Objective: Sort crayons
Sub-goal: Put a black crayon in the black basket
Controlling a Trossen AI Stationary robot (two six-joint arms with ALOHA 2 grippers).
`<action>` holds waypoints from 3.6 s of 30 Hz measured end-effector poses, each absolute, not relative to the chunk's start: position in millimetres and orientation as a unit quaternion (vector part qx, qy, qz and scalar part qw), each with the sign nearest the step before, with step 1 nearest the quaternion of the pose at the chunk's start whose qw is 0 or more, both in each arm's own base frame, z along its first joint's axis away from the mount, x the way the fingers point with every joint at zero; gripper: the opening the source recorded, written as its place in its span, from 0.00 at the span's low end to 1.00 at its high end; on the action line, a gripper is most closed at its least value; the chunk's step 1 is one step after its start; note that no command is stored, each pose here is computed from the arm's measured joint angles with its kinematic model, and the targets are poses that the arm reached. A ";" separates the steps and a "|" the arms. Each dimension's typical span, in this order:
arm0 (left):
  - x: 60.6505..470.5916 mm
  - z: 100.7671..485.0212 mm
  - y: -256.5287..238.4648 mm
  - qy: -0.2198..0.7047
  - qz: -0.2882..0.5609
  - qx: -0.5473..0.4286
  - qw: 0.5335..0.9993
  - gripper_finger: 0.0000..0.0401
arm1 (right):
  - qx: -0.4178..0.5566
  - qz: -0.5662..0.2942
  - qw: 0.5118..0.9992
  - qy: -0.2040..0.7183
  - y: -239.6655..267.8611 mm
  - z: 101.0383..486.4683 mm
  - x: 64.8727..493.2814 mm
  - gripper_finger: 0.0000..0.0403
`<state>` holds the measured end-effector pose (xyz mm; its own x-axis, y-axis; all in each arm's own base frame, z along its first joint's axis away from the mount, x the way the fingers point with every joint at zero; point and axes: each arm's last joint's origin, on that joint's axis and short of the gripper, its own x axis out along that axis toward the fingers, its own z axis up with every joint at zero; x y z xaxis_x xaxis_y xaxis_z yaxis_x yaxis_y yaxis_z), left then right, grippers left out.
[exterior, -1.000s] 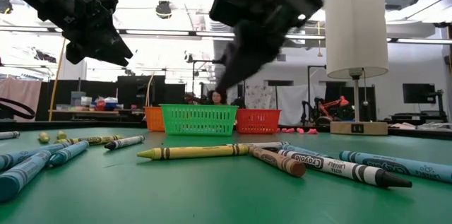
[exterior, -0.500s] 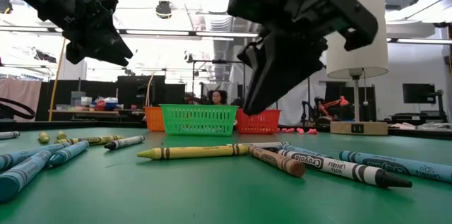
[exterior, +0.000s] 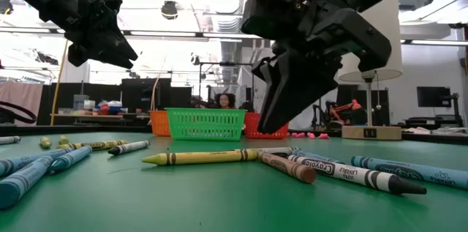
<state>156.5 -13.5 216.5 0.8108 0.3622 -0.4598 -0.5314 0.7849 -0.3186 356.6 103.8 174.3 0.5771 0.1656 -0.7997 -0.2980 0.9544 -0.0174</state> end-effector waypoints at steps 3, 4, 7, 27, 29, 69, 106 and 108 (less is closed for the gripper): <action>156.6 216.6 -13.5 0.190 0.242 -0.222 0.925 0.33 | -0.076 0.132 0.885 0.440 105.0 174.4 356.4 0.20; 156.6 216.6 -13.5 0.190 0.242 -0.222 0.925 0.33 | -0.075 0.132 0.885 0.440 104.9 174.4 356.5 0.20; 156.5 216.6 -13.4 0.190 0.243 -0.221 0.925 0.33 | -0.074 0.132 0.885 0.440 105.0 174.4 356.5 0.20; 156.6 216.6 -13.3 0.189 0.244 -0.223 0.925 0.33 | -0.072 0.144 0.892 0.422 111.3 176.8 357.8 0.27; 156.5 216.5 -13.4 0.189 0.244 -0.223 0.925 0.33 | -0.073 0.147 0.892 0.422 112.9 176.8 357.2 0.28; 156.7 217.0 -13.3 0.187 0.244 -0.225 0.925 0.33 | -0.102 0.122 0.874 0.458 112.1 152.6 360.0 0.10; 157.3 217.9 -13.3 0.184 0.242 -0.215 0.928 0.33 | -0.059 -0.125 0.948 0.287 -50.5 260.1 400.4 0.01; 157.2 217.9 -13.3 0.185 0.242 -0.209 0.929 0.33 | -0.053 -0.180 0.946 0.266 -66.6 262.4 400.9 0.01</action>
